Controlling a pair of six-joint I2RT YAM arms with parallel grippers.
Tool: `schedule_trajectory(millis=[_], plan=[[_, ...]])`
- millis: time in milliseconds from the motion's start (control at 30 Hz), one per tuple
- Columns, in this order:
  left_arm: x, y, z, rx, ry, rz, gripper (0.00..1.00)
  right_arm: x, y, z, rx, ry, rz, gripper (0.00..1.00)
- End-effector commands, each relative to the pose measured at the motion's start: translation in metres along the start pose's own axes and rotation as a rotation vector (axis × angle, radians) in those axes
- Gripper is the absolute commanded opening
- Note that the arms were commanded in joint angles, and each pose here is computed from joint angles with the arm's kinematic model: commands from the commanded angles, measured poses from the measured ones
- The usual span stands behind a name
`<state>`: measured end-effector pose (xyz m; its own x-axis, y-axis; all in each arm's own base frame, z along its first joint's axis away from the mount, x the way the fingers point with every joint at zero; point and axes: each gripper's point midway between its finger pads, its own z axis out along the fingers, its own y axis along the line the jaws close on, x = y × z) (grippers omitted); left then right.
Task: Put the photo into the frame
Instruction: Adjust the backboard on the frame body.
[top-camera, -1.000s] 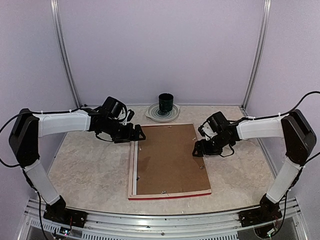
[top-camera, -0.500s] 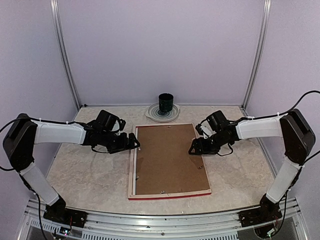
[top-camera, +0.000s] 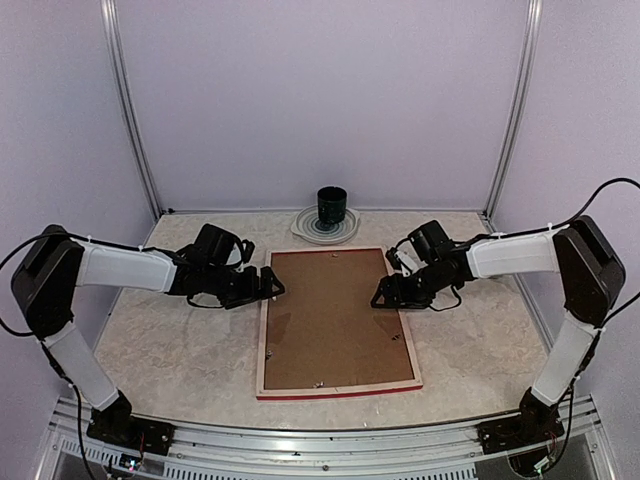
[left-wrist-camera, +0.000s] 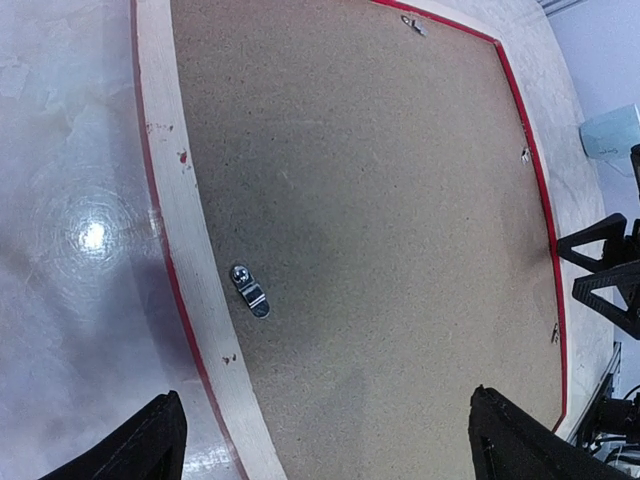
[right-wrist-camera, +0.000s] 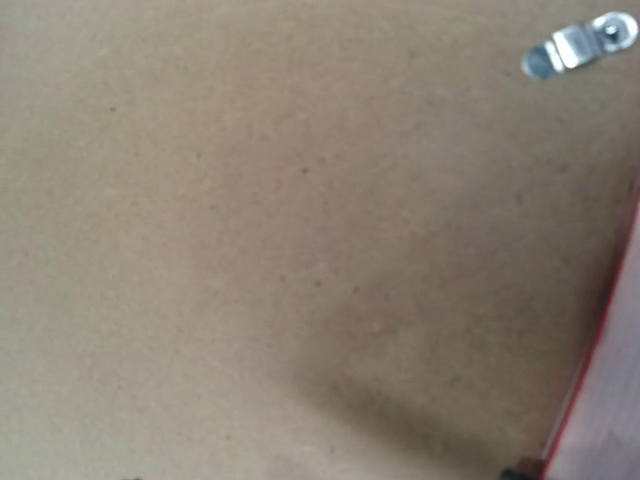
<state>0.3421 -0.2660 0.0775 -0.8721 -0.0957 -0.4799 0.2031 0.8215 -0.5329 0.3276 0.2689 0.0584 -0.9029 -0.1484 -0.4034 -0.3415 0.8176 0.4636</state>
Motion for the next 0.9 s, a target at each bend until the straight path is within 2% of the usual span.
schedule_trajectory(millis=[0, 200, 433, 667, 867], plan=[[0.001, 0.002, 0.005, 0.014, 0.004, -0.015, 0.97, -0.001, 0.007, 0.006, -0.013, 0.006, -0.007, 0.76], [-0.003, -0.001, 0.001, 0.018, -0.011, -0.019, 0.97, -0.002, 0.008, 0.005, -0.002, 0.004, -0.019, 0.76], [-0.009, -0.007, -0.011, -0.072, -0.050, 0.072, 0.99, -0.010, 0.012, -0.010, 0.050, -0.027, -0.058, 0.76], [0.013, -0.008, -0.013, -0.244, -0.030, 0.209, 0.99, -0.008, 0.001, -0.018, 0.183, -0.040, -0.104, 0.77], [0.042, 0.006, -0.009, -0.297, -0.001, 0.212, 0.99, -0.001, -0.016, -0.034, 0.275, -0.081, -0.088, 0.79]])
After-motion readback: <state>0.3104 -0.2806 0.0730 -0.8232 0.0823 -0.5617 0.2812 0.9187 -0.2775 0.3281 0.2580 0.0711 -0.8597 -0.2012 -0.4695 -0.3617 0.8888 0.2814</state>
